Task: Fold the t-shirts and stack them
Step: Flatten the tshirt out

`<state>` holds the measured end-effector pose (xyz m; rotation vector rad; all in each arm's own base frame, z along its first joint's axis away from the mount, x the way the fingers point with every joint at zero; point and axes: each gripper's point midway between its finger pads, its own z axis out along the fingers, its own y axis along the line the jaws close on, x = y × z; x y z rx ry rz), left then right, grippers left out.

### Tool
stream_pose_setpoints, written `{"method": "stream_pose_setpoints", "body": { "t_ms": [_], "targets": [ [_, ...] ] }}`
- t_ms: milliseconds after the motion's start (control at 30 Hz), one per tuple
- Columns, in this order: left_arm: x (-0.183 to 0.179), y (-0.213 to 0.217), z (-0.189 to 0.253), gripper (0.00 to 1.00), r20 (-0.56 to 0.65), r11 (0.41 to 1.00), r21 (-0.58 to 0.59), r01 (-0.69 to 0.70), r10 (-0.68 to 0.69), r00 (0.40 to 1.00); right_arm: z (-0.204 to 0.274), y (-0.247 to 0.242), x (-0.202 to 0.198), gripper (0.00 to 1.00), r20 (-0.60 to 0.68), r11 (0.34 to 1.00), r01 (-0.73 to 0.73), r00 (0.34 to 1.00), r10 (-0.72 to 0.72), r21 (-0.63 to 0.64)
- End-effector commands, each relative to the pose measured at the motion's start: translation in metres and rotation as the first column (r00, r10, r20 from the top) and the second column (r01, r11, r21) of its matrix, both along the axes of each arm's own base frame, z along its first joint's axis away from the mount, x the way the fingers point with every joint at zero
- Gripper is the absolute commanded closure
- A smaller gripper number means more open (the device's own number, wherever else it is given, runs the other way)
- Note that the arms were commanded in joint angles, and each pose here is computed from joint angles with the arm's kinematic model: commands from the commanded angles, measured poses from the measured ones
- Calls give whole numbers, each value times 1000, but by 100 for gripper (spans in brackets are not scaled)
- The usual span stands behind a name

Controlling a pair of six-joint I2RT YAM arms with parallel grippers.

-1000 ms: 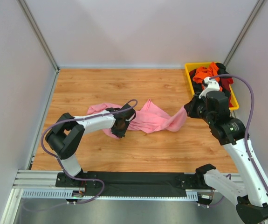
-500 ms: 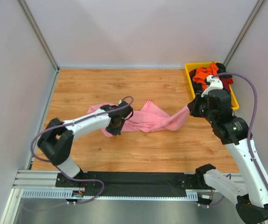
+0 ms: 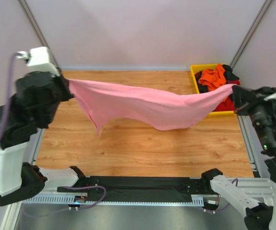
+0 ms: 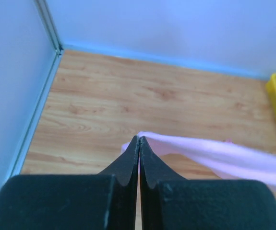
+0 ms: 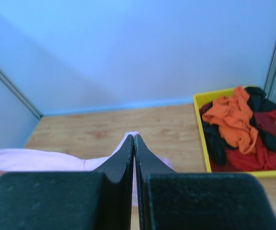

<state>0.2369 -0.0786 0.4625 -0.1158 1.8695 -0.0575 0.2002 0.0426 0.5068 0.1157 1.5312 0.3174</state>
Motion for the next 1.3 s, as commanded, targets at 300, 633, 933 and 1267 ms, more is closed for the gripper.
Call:
{"method": "stream_pose_setpoints", "body": {
  "t_ms": [300,633,933,1267],
  "targets": [
    [-44,74,30,100,60,981,164,-100,91,994,53,-12,-27,100,225,999,4,974,4,-34],
    [27,39,-6,100,-32,968,229,-107,117,993,36,18,65,100,217,988,26,976,8,-153],
    [18,44,34,100,49,982,163,-94,87,995,81,24,47,100,273,980,-25,959,79,-198],
    [-69,61,32,100,154,995,-74,66,-54,987,70,6,-74,100,334,984,-168,926,176,-53]
  ]
}}
